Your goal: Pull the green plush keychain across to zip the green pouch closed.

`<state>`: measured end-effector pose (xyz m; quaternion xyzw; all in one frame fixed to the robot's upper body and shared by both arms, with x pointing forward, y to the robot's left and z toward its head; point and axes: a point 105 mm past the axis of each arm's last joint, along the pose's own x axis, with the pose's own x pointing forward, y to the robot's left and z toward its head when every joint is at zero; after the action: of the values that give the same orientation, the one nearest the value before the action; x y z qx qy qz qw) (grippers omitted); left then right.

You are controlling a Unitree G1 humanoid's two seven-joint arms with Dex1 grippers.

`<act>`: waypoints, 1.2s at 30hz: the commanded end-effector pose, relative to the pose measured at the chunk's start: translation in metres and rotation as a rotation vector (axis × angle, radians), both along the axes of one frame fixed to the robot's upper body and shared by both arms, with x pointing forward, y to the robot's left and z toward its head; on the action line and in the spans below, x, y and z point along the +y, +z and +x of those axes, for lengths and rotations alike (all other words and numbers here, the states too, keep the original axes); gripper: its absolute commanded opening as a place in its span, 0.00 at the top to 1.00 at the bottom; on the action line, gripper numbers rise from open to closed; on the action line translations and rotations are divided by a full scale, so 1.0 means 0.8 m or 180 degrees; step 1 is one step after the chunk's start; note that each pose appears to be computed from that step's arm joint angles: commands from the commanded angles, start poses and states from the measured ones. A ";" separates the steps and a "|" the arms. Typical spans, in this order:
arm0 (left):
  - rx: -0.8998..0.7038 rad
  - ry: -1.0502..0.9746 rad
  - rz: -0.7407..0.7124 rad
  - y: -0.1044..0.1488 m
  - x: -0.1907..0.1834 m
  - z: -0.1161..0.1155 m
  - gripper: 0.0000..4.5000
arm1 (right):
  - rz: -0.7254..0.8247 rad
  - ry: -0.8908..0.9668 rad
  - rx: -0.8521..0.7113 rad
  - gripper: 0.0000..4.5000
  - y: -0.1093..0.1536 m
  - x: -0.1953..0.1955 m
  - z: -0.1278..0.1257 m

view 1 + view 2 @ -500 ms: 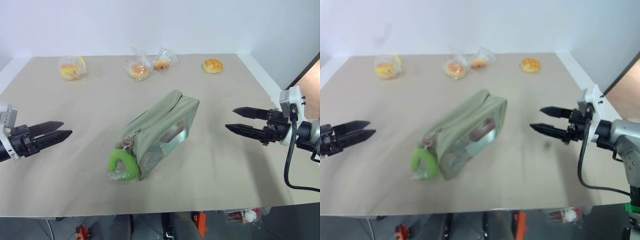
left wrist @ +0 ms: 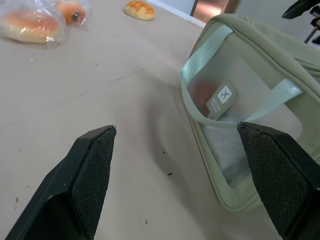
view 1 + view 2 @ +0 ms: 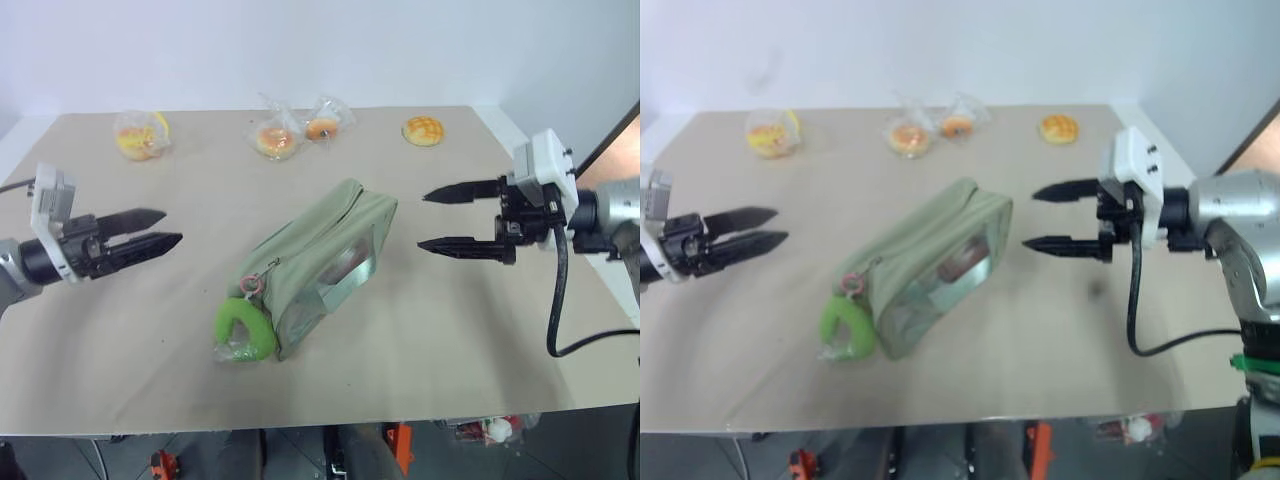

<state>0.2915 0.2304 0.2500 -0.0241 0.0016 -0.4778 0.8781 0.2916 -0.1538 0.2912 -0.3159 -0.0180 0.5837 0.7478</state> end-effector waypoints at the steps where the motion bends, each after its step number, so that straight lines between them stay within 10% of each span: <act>1: -0.0462 -0.0377 -0.0006 0.054 -0.032 -0.014 0.10 | -0.0469 0.0755 -0.0347 0.19 0.022 0.039 -0.008; 30: -0.0282 -0.0342 -0.0101 0.030 -0.046 -0.011 0.10 | -0.1072 0.1615 -0.0134 0.19 -0.041 0.105 0.010; 36: -0.0196 -0.0414 -0.0065 0.021 -0.051 -0.012 0.09 | -0.1054 0.1596 -0.0047 0.56 -0.045 0.101 0.009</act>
<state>0.2857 0.1914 0.2633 -0.0272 -0.0207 -0.5274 0.8489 0.3073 -0.0719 0.2487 -0.4159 -0.0011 0.7299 0.5425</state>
